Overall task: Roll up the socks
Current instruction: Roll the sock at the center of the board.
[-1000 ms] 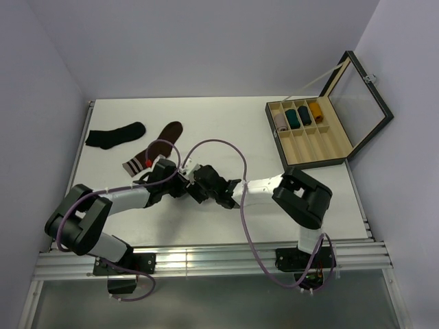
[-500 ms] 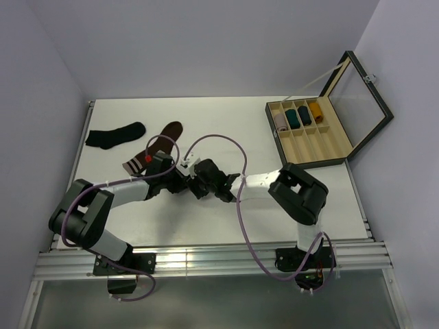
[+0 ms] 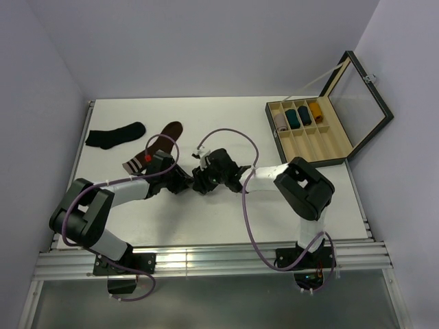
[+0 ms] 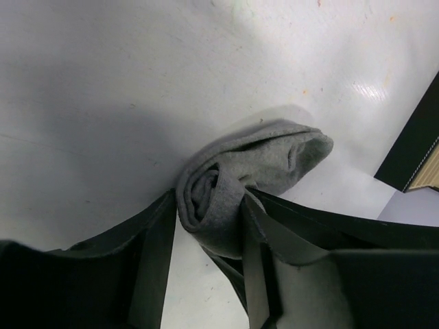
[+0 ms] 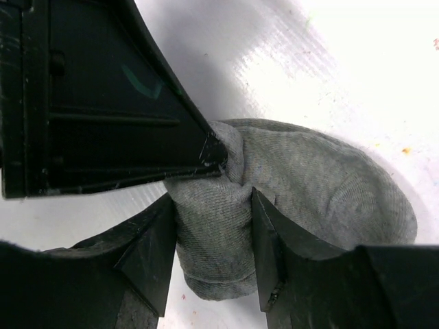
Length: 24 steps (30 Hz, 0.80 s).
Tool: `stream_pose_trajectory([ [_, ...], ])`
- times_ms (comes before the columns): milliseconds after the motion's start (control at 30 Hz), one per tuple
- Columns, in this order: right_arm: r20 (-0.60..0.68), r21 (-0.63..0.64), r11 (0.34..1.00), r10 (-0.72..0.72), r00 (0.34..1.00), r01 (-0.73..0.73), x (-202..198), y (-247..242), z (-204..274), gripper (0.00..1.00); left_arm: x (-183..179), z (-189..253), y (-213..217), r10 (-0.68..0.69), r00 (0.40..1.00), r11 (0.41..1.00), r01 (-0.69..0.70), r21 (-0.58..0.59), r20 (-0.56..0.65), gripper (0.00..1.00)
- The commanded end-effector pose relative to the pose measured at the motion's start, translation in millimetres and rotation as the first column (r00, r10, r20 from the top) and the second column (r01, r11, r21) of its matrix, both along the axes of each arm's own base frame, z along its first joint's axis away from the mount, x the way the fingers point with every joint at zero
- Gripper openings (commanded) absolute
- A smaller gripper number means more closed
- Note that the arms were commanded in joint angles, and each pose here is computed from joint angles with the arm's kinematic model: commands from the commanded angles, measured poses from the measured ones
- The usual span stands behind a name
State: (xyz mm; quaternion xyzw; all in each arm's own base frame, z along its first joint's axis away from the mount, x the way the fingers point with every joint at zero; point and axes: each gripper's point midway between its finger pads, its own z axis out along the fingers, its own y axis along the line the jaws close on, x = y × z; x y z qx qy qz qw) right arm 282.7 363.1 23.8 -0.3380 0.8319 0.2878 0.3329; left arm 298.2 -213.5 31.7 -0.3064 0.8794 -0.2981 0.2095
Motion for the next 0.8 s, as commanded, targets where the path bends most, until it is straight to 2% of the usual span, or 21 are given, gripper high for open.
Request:
stream_pose_trajectory([
  [0, -0.354, -0.274, 0.961, -0.075, 0.932, -0.027, -73, -77, -79, 0.0, -3, -10, 23, 0.064, 0.997, 0.993, -0.061, 0.102, -0.032, 0.46],
  [33, -0.37, -0.27, 0.962, -0.073, 0.926, -0.032, -75, -76, -79, 0.0, -2, -9, 24, 0.07, 0.997, 0.993, -0.066, 0.101, -0.027, 0.49],
  [133, -0.426, -0.211, 0.977, -0.057, 0.903, -0.038, -78, -69, -71, 0.0, -3, -1, 25, 0.088, 0.996, 0.993, -0.087, 0.082, -0.009, 0.67],
  [167, -0.443, -0.189, 0.981, -0.052, 0.895, -0.037, -78, -67, -68, 0.0, -2, -2, 31, 0.112, 0.994, 0.989, -0.112, 0.096, 0.004, 0.69],
  [300, -0.553, -0.078, 0.997, -0.041, 0.832, -0.002, -77, -58, -54, 0.0, -2, 7, 38, 0.158, 0.986, 0.984, -0.162, 0.081, 0.045, 0.72],
  [433, -0.632, -0.035, 0.998, -0.061, 0.773, 0.05, -77, -51, -48, 0.0, -1, 24, 37, 0.191, 0.976, 0.981, -0.193, 0.008, 0.104, 0.73],
  [533, -0.689, -0.011, 0.996, -0.073, 0.721, 0.09, -80, -47, -50, 0.0, -7, 24, 34, 0.199, 0.974, 0.98, -0.198, -0.022, 0.104, 0.73],
  [767, -0.711, 0.004, 0.987, -0.11, 0.694, 0.161, -76, -50, -59, 0.0, -22, 19, 8, 0.188, 0.978, 0.982, -0.184, -0.051, 0.095, 0.72],
])
